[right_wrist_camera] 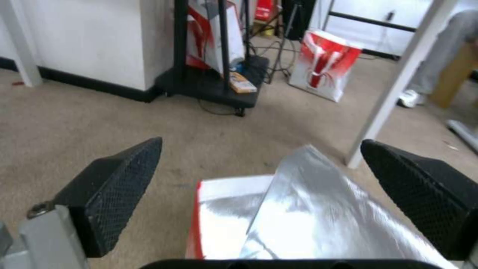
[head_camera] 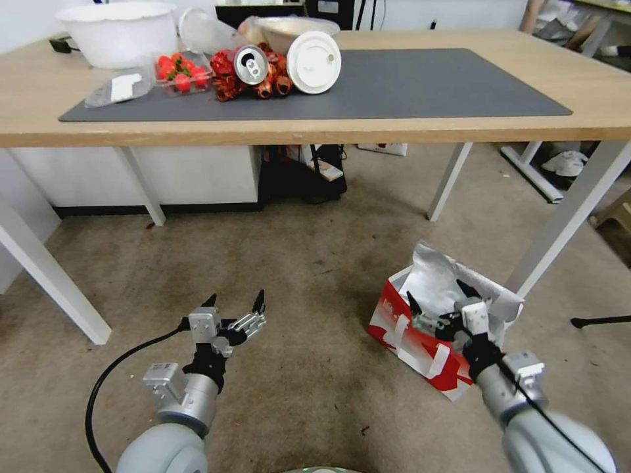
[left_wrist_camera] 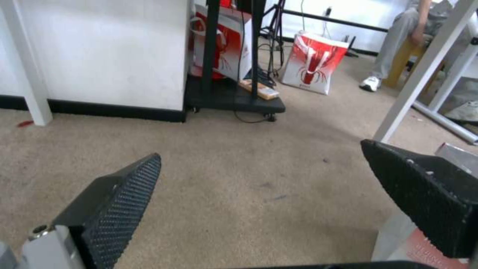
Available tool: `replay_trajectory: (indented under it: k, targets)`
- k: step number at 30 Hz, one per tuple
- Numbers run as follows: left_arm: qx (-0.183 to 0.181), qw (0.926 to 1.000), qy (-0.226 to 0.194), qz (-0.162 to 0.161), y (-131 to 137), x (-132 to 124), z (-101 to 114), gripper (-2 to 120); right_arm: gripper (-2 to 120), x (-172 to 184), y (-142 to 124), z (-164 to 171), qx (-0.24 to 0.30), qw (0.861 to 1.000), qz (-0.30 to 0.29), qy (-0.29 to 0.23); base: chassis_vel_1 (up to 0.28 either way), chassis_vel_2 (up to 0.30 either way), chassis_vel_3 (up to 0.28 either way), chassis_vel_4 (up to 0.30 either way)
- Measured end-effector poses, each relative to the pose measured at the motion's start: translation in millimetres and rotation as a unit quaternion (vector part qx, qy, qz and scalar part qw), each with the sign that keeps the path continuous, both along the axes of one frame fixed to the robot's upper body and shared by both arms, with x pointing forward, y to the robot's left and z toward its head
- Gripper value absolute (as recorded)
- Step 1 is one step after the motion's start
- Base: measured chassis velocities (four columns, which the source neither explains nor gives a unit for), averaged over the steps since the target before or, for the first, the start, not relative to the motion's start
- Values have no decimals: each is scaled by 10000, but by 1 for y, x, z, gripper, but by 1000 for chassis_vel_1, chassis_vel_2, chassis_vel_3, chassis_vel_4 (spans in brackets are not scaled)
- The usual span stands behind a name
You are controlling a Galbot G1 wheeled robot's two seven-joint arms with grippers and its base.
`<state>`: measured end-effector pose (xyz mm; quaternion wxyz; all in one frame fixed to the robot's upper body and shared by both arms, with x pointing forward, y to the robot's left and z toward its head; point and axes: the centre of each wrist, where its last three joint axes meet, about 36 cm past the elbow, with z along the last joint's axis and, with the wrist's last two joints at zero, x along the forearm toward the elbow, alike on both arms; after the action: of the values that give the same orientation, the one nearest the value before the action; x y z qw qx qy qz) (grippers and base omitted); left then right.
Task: Pick up the food delivery bag from the floor and place it on the table.
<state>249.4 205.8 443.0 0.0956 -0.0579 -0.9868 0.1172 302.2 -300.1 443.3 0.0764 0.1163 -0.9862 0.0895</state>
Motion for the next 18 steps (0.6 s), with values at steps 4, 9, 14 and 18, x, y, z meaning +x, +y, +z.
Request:
replay_trajectory:
  k: [4,9,14,18]
  targets:
    - [3,10000,-21,-2,0,0,0,100,100,31,-31,1,-28,9992,402,5,0,0,0,0]
    - [24,9999,-35,95,-1,0,2,100,100,77,-76,2,-100,9931,1166,-97,0,0,0,0]
    - [25,9999,-47,143,-1,0,3,100,100,118,-118,-1,-370,9902,1350,34,0,0,0,0]
    - [3,9997,-20,227,-1,0,3,100,100,145,-145,-6,-505,9872,1509,98,0,0,0,0]
